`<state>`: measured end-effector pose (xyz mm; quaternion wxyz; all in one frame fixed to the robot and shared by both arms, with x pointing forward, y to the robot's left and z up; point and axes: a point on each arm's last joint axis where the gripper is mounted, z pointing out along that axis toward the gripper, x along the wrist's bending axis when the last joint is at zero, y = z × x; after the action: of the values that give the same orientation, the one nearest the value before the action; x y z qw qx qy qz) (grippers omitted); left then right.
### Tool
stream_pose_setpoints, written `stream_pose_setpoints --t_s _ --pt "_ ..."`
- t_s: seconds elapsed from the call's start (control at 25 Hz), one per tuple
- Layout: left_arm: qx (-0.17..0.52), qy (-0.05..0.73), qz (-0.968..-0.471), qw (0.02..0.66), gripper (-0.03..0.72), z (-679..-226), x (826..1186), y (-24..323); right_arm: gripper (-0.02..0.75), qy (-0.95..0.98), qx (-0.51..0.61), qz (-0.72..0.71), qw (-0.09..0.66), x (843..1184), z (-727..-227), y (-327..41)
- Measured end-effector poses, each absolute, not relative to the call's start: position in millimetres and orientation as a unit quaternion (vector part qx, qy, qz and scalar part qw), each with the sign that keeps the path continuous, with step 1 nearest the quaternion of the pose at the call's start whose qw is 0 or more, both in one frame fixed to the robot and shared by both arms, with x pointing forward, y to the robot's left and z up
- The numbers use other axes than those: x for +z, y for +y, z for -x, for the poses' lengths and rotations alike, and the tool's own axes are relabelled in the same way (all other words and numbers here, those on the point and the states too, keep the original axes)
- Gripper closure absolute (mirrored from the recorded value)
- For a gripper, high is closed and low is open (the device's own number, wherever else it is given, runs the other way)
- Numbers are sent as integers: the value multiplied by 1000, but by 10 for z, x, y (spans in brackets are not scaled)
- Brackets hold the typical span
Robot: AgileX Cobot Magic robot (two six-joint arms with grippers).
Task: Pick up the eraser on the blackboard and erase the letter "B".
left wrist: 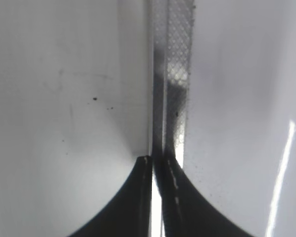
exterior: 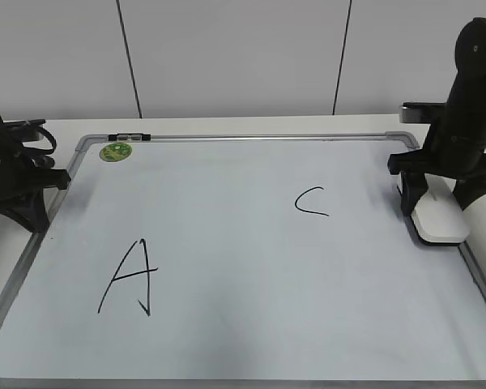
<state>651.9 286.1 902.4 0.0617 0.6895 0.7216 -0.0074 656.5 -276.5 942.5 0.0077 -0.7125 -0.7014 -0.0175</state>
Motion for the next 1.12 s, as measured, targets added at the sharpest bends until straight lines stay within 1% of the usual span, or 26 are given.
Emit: stream_pose_setpoints --t_s 0.28,0.56,0.84,1.0,1.12 --pt "-7 722 -689 62 669 -6519 9024 2861 216 -703 -8 711 10 9375 -6569 -2774" --pt "-7 722 -689 62 669 -6519 9024 2861 190 -704 -8 710 9 9375 -6569 -2775" --pt "-7 722 -689 62 669 -6519 9024 2861 96 -704 -6 710 10 9384 -6570 -2777" --pt "-8 722 -690 61 669 -6518 9024 2860 80 -705 5 709 17 9412 -6555 -2781" --pt "-9 722 -690 60 669 -6516 9024 2860 78 -706 8 708 7 9501 -6595 -2796"
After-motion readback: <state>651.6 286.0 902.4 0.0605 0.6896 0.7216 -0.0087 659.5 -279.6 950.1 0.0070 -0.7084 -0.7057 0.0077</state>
